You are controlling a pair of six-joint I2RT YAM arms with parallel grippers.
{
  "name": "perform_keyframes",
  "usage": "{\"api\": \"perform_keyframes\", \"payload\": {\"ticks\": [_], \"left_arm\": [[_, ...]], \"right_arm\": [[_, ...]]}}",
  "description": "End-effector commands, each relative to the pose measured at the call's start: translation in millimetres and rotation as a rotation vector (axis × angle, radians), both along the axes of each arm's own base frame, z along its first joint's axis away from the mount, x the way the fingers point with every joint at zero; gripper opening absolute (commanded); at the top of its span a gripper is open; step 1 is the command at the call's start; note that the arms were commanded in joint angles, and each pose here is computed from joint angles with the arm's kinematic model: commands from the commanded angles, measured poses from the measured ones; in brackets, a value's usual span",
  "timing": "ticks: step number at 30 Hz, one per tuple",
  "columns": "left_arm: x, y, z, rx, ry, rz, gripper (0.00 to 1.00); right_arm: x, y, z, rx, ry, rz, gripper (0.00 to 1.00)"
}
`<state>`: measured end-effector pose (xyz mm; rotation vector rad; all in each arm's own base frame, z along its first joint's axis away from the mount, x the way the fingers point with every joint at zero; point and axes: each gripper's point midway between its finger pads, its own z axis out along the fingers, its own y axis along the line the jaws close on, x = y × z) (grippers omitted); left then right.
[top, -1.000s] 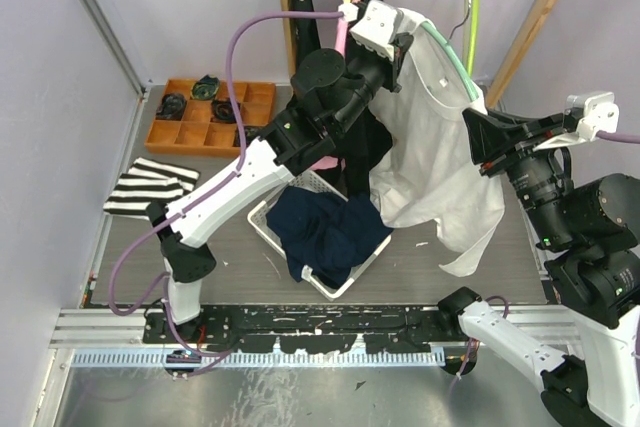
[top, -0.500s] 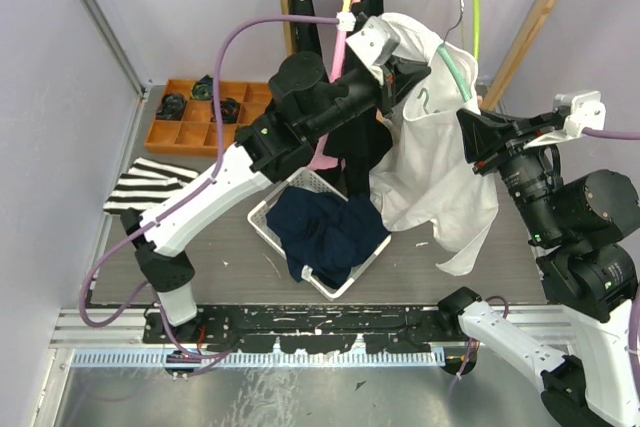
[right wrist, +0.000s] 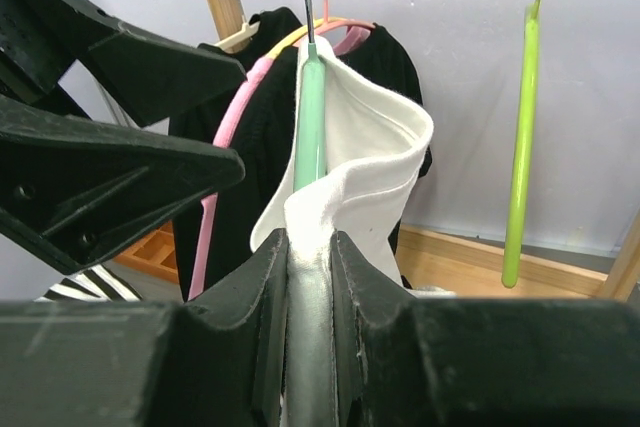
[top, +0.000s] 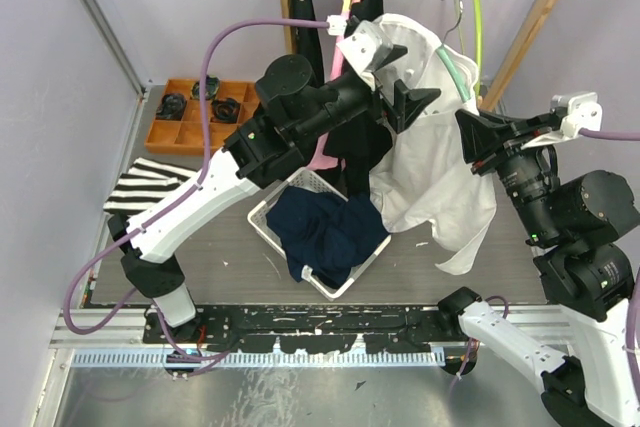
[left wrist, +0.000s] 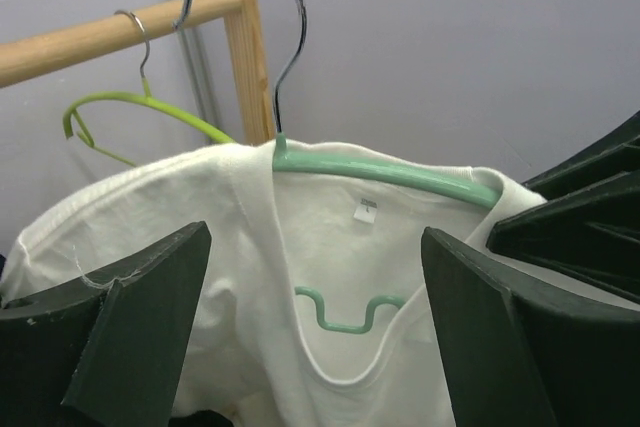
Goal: Remove the t-shirt from the hanger
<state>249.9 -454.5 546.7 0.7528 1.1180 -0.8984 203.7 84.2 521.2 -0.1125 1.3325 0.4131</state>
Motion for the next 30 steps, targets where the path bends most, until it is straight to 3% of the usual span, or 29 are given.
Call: {"api": "perform_keyframes", "payload": {"ticks": [1,20,25,30], "left_arm": [[-5.8,15.3,37.6,-0.093,-0.111,0.018,0.94],[24.8,-27.0,20.4,-0.045,-0.110,0.040,0.77],[29.3,-30.6,16.8,-0.049,-0.104,0.039,0.62],[28.5,-34.2,16.2,-0.054,-0.099,0.026,0.36]], "right_arm": [[-10.4,-4.1,30.0,0.079,-0.108,0.010,0.01],[-16.0,-1.0,16.9,0.077,-0.085,0.041,0.01],[-16.5,1.5,16.2,0.074,-0.084,0.054,0.01],[-17.1,0.6,15.5,0.072,-0.080,0.052,0.01]]}}
